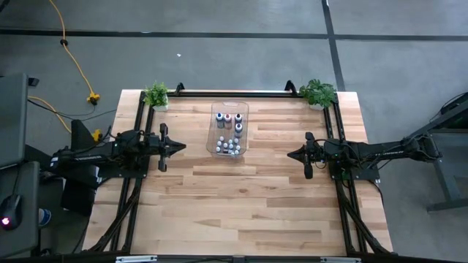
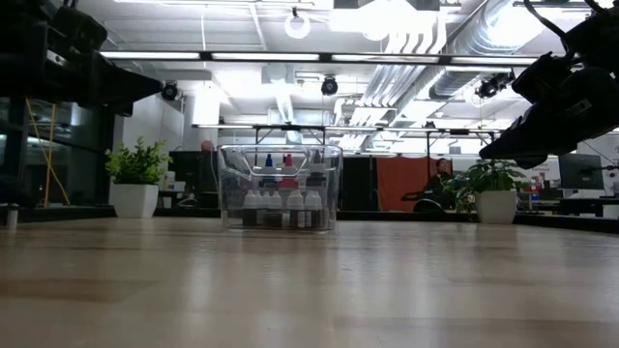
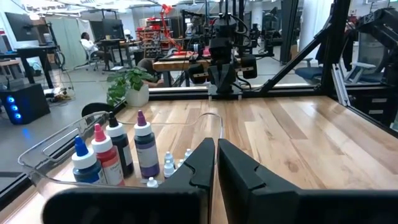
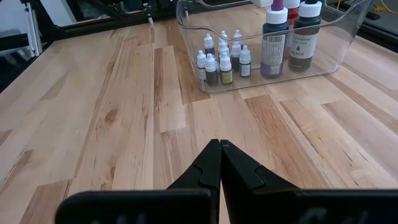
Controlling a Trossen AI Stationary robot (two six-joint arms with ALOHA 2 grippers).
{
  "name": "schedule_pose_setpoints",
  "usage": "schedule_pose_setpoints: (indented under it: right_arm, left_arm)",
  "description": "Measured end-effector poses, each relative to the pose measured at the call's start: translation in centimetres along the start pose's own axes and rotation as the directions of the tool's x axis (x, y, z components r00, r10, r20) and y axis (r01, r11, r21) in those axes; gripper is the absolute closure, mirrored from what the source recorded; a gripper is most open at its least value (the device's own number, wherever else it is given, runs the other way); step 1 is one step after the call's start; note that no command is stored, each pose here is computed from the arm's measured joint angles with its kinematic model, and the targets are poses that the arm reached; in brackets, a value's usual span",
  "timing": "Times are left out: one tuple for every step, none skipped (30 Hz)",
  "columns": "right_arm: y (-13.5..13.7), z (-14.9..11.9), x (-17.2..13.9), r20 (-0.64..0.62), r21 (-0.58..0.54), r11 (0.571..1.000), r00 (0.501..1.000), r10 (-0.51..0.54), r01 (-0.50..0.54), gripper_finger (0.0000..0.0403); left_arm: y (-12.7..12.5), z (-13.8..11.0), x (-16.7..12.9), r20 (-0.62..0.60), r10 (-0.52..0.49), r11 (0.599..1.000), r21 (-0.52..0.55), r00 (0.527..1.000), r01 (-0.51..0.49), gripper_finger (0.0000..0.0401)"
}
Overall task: Pick & Place food coloring
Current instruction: Return to Home Position
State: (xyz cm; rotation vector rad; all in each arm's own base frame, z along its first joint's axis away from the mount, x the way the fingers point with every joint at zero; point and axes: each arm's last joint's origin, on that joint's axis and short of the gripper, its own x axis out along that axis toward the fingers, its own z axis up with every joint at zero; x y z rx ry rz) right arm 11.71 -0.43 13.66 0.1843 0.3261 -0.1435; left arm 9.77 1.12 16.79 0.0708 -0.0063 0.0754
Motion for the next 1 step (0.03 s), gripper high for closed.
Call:
schedule_pose_setpoints:
  right_arm:
    - [0.01,0.01,0.00,0.000,0.000,1.000,1.000,0.000,0.000,0.0402]
  left_arm:
    - [0.00,0.00,0.00,0.000,0.000,1.000,0.000,1.000,0.000,0.0382]
